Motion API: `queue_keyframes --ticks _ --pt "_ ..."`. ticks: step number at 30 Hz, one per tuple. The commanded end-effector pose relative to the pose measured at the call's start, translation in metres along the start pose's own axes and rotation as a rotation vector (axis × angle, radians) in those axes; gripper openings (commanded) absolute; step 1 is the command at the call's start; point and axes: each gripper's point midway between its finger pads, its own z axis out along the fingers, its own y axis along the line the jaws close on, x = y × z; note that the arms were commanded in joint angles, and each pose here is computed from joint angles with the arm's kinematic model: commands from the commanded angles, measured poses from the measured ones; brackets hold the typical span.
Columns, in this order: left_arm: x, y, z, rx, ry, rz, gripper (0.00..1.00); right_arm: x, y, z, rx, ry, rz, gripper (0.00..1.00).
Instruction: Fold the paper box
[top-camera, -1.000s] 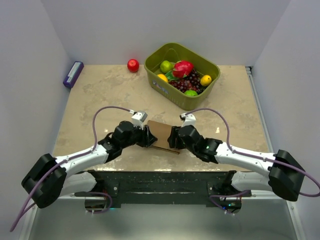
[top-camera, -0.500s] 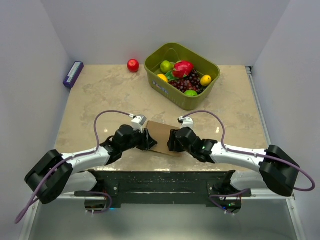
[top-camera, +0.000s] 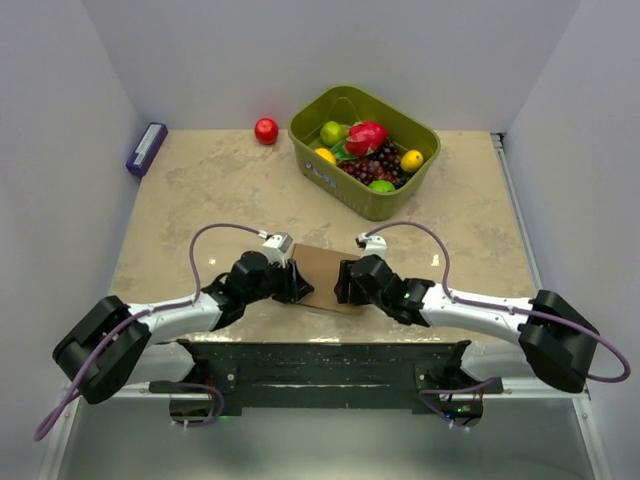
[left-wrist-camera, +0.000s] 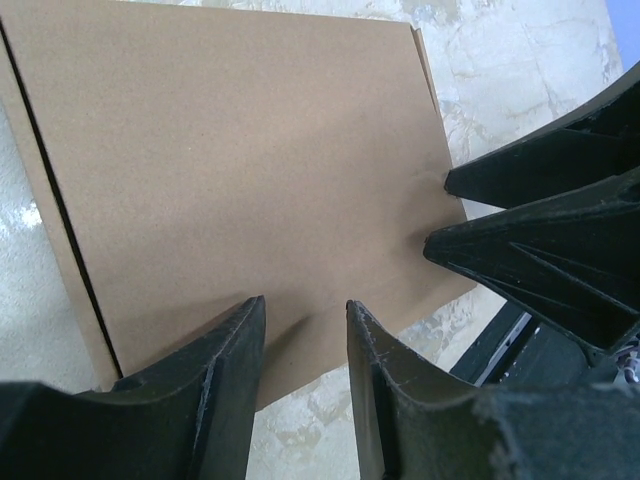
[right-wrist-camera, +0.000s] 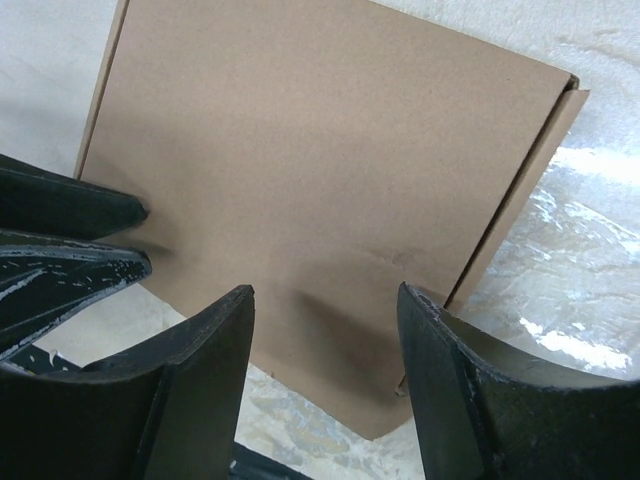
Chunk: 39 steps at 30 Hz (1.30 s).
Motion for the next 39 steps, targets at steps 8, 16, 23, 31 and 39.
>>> queue_keyframes --ticks 8,16,23,31,39 --pt "-0.024 -0.014 0.004 0.038 -0.041 0.042 0.44 -0.011 0.002 -0.014 0.013 0.003 -0.036 0.62" --pt "0.009 0.004 0.006 0.017 0.019 0.005 0.44 0.032 -0.013 0.003 0.046 0.124 -0.036 0.60" --pt "-0.008 -0.007 0.006 0.032 -0.001 0.031 0.47 0.012 -0.006 -0.007 0.048 0.093 -0.047 0.62" --pt "-0.068 -0.028 -0.011 0.046 -0.107 0.104 0.74 -0.044 -0.009 -0.025 0.036 0.018 -0.027 0.74" --pt "-0.081 0.003 -0.029 0.021 -0.131 0.035 0.84 -0.025 -0.029 -0.013 -0.078 0.099 0.089 0.73"
